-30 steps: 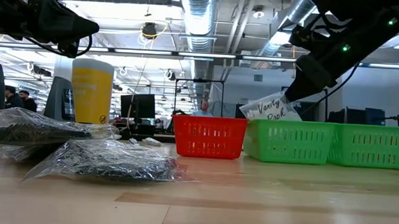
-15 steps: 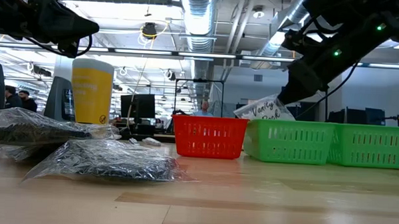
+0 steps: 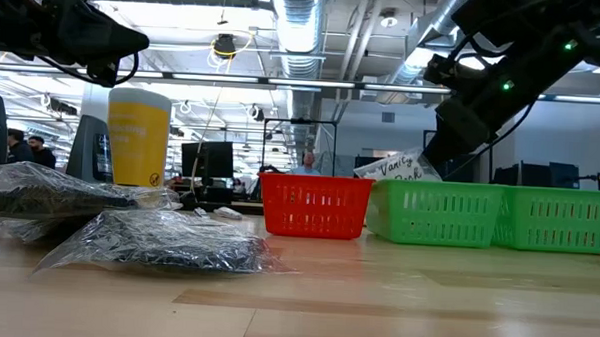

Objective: Pick & Place Travel size toiletries
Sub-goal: Put the cotton pack into the left green bin

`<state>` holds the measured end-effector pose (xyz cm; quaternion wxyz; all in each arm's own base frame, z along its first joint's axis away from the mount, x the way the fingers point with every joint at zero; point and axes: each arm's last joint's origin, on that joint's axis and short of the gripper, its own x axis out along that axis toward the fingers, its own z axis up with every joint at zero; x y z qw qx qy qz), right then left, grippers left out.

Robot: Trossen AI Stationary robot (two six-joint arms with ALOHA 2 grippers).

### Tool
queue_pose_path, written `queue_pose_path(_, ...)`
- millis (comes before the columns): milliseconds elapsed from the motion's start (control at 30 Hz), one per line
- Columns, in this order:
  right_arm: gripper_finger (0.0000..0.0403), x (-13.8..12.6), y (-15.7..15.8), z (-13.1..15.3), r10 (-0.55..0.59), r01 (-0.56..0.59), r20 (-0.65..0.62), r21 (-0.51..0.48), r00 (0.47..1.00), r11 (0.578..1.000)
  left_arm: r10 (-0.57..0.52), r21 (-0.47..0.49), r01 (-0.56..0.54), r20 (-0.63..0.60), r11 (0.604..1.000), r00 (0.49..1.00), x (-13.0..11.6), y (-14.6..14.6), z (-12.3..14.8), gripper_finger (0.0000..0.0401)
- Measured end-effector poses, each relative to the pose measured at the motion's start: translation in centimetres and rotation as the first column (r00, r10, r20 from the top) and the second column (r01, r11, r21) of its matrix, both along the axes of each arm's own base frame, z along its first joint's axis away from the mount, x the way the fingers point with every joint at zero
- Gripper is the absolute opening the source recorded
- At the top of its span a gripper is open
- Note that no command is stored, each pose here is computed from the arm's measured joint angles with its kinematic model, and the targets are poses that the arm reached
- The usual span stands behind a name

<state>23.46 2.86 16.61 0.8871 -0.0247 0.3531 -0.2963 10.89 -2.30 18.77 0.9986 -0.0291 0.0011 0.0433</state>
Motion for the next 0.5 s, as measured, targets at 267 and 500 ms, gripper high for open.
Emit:
queue_pose_path(267,0.0088,0.0,-0.4,0.0,-0.002,0.001,-0.017,-0.020,1.000,1.000,0.000,0.000,0.000,0.000,1.000,1.000,0.0,0.0,0.0,0.0012)
queue_pose_path(500,0.0133,0.4,-1.1,0.9,-0.004,0.003,-0.015,-0.046,1.000,0.999,0.000,0.000,0.000,0.000,1.000,1.000,0.0,0.0,0.0,0.0012)
